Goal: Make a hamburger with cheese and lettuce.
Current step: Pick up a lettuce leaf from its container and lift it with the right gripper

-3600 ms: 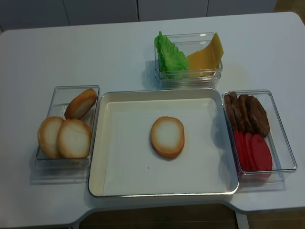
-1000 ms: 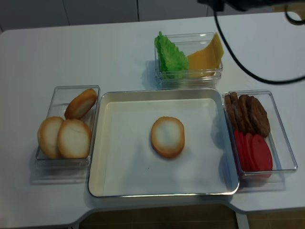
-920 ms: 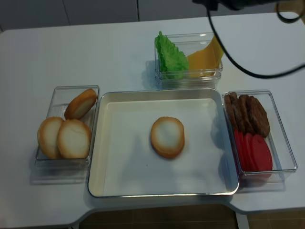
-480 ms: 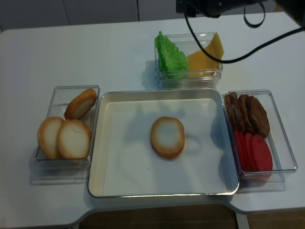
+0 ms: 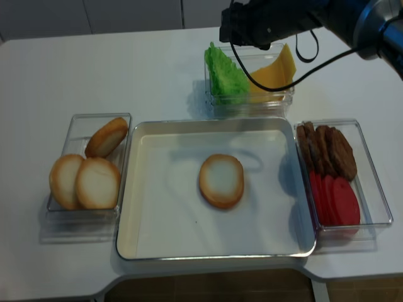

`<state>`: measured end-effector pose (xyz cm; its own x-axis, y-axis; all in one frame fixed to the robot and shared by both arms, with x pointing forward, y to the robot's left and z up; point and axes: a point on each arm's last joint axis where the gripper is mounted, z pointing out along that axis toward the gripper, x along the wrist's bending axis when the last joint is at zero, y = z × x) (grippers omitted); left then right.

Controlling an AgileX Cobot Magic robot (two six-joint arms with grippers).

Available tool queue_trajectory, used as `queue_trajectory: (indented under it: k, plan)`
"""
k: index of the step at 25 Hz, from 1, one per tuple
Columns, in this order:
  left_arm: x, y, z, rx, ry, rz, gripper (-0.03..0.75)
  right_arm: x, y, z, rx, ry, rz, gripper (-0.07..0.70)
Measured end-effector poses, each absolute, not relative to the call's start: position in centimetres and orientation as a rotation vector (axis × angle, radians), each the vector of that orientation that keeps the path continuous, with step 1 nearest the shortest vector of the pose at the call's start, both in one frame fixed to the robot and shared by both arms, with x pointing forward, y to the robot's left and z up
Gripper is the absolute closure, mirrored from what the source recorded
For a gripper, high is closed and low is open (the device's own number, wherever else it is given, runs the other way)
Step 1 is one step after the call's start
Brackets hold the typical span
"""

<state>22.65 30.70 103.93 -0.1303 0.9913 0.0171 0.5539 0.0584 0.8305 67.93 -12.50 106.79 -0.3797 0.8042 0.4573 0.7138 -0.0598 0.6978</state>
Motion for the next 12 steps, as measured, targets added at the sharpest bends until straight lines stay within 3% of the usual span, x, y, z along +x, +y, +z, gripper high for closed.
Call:
queue_trajectory:
  k: [12]
  plan:
    - [22.7, 30.7, 103.9, 1.549, 1.749, 0.95, 0.3, 68.2, -9.3, 104.7, 1.578, 2.139, 1.489, 0.206]
